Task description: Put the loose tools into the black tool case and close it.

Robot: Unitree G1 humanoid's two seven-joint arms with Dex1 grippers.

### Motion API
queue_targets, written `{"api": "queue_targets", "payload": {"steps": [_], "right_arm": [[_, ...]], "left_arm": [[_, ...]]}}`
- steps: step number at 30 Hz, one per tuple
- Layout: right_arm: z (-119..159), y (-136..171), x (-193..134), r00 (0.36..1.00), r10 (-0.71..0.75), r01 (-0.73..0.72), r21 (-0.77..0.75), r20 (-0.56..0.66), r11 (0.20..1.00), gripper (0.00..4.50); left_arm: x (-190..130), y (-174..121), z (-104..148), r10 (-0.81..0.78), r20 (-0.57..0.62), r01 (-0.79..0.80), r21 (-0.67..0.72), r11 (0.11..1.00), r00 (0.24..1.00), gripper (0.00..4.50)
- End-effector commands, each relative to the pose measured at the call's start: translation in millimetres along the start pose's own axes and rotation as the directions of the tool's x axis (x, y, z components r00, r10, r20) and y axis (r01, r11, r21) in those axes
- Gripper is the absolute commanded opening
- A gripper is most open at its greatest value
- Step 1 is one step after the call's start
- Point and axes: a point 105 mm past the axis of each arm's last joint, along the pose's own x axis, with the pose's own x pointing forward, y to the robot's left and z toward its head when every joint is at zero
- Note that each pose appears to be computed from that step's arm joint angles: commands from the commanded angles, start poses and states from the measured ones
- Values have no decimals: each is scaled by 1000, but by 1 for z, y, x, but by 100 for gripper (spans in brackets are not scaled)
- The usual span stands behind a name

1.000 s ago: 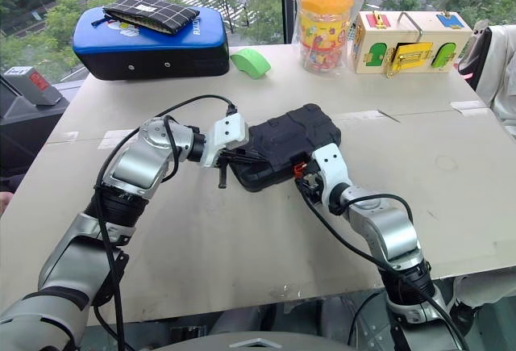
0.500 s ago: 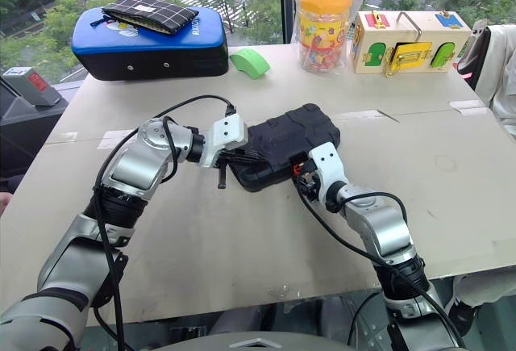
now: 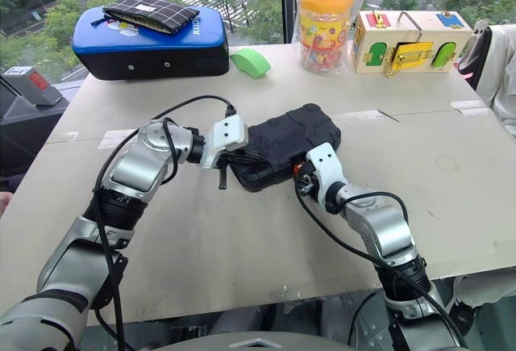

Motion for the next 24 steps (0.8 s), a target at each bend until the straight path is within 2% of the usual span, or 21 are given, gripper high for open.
{"api": "queue_targets", "payload": {"steps": [1, 4, 6, 13, 16, 19, 20, 21, 24], "right_arm": [[26, 2, -10, 998, -17, 23, -84, 68, 996, 84], [26, 2, -12, 999, -25, 31, -120, 47, 992, 73], [28, 4, -13, 999, -25, 31, -125, 45, 992, 19], [33, 7, -14, 998, -22, 29, -123, 54, 992, 19], [31, 14, -16, 999, 34, -29, -102, 43, 994, 19], [23, 9, -17, 999, 9, -6, -67, 37, 998, 90], [20, 7, -16, 999, -5, 7, -54, 33, 999, 90], [19, 6, -16, 999, -8, 10, -44, 34, 999, 159], [21, 5, -15, 998, -13, 14, -11, 60, 1000, 164]], "left_arm": [[10, -13, -27, -51, -82, 45, -66, 997, 995, 0], [10, -14, -28, -52, -83, 47, -66, 997, 995, 0], [11, -15, -28, -53, -82, 48, -66, 997, 995, 0], [11, -16, -28, -54, -85, 49, -63, 997, 995, 0], [10, -16, -28, -54, -85, 49, -63, 997, 995, 0], [10, -15, -28, -53, -84, 48, -64, 997, 995, 0], [10, -15, -28, -54, -84, 48, -64, 997, 995, 0], [10, -15, -28, -54, -85, 49, -64, 997, 995, 0], [10, -15, -28, -55, -86, 49, -64, 997, 995, 0]]}}
